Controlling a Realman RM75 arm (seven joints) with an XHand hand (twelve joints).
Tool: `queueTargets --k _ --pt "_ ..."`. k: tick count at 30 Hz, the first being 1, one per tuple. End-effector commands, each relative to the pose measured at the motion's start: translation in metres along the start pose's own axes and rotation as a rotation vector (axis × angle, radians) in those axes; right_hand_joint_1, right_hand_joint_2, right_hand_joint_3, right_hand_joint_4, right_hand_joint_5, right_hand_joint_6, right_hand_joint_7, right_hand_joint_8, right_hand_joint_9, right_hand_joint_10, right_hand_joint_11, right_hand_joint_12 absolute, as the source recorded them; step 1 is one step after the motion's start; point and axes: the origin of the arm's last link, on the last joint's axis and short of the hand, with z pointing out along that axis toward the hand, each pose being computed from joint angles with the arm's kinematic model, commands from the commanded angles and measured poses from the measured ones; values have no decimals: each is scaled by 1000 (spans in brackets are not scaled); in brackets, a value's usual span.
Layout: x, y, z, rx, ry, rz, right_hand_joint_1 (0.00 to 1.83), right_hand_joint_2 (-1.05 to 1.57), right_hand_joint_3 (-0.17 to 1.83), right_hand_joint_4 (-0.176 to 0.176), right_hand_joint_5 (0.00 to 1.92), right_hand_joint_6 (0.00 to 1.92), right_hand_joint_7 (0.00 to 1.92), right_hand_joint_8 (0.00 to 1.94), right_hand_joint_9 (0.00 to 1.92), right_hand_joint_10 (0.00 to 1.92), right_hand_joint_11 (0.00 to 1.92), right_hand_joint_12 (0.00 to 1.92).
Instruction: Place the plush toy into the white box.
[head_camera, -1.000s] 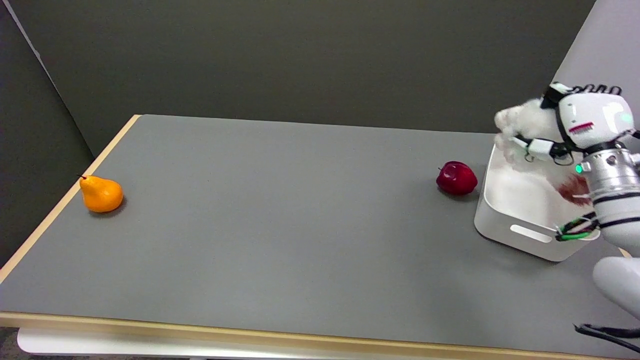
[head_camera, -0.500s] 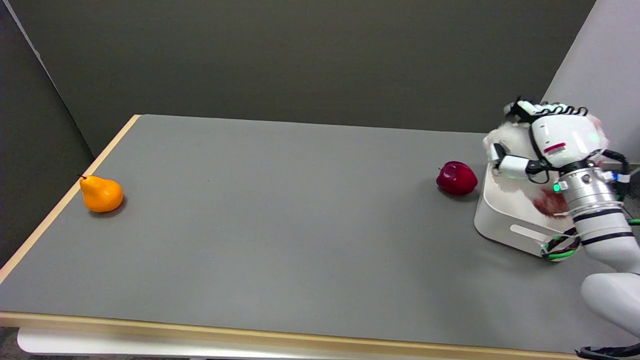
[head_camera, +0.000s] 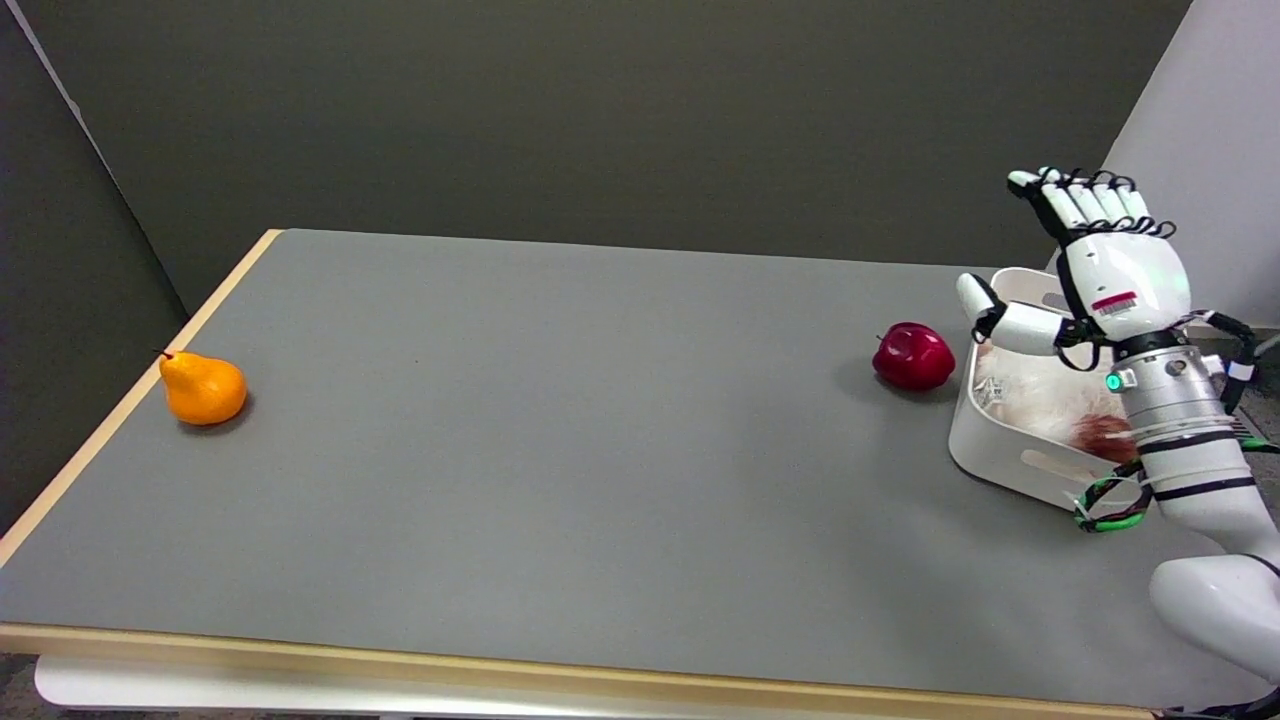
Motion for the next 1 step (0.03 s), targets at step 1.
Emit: queueTargets --k 1 --pt "14 18 -9 16 145 94 260 580 933 53 158 421 162 305 63 660 -1 1149"
